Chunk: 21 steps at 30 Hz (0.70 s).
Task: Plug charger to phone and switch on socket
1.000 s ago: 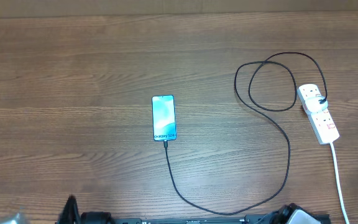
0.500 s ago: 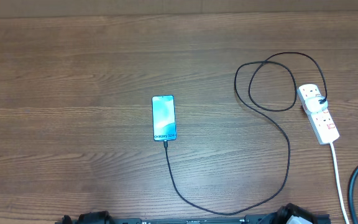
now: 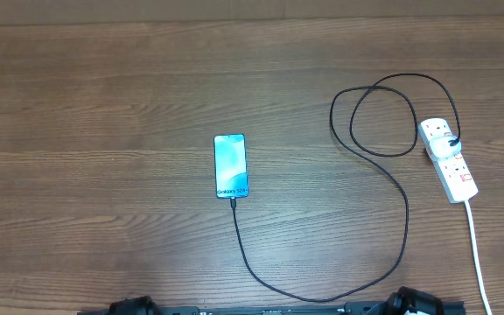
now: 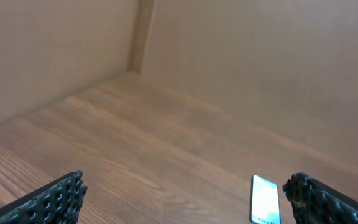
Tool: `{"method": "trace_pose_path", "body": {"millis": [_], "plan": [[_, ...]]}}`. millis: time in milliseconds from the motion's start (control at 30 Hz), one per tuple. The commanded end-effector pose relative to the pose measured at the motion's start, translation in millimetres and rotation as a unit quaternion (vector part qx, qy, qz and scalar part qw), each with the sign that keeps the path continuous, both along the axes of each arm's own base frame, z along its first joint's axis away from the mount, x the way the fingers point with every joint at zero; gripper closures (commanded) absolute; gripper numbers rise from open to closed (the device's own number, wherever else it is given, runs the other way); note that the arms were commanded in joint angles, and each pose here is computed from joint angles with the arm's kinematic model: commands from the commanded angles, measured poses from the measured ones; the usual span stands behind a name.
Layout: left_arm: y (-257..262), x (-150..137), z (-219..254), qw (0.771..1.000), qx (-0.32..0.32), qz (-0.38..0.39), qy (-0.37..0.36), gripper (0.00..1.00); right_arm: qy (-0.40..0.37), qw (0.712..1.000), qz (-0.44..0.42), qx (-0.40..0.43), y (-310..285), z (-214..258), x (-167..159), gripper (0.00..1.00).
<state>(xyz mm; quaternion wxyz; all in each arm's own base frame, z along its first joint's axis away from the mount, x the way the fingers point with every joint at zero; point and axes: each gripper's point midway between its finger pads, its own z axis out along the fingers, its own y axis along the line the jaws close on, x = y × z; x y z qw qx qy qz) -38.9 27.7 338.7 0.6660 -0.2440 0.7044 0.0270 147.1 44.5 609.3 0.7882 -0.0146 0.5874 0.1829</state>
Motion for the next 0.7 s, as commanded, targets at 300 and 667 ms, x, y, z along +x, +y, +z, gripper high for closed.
{"method": "trace_pose_path", "body": {"millis": [300, 667], "plan": [[2, 3, 23, 0.998, -0.018, 0.02, -0.06, 0.0, -0.085, 0.996, 0.004, -0.028, 25, 8, -87, 0.96], [-30, 135, 52, 0.976, 0.098, -0.146, -0.125, 0.0, -0.148, 0.988, -0.012, -0.049, 37, 9, -144, 0.96]]}}
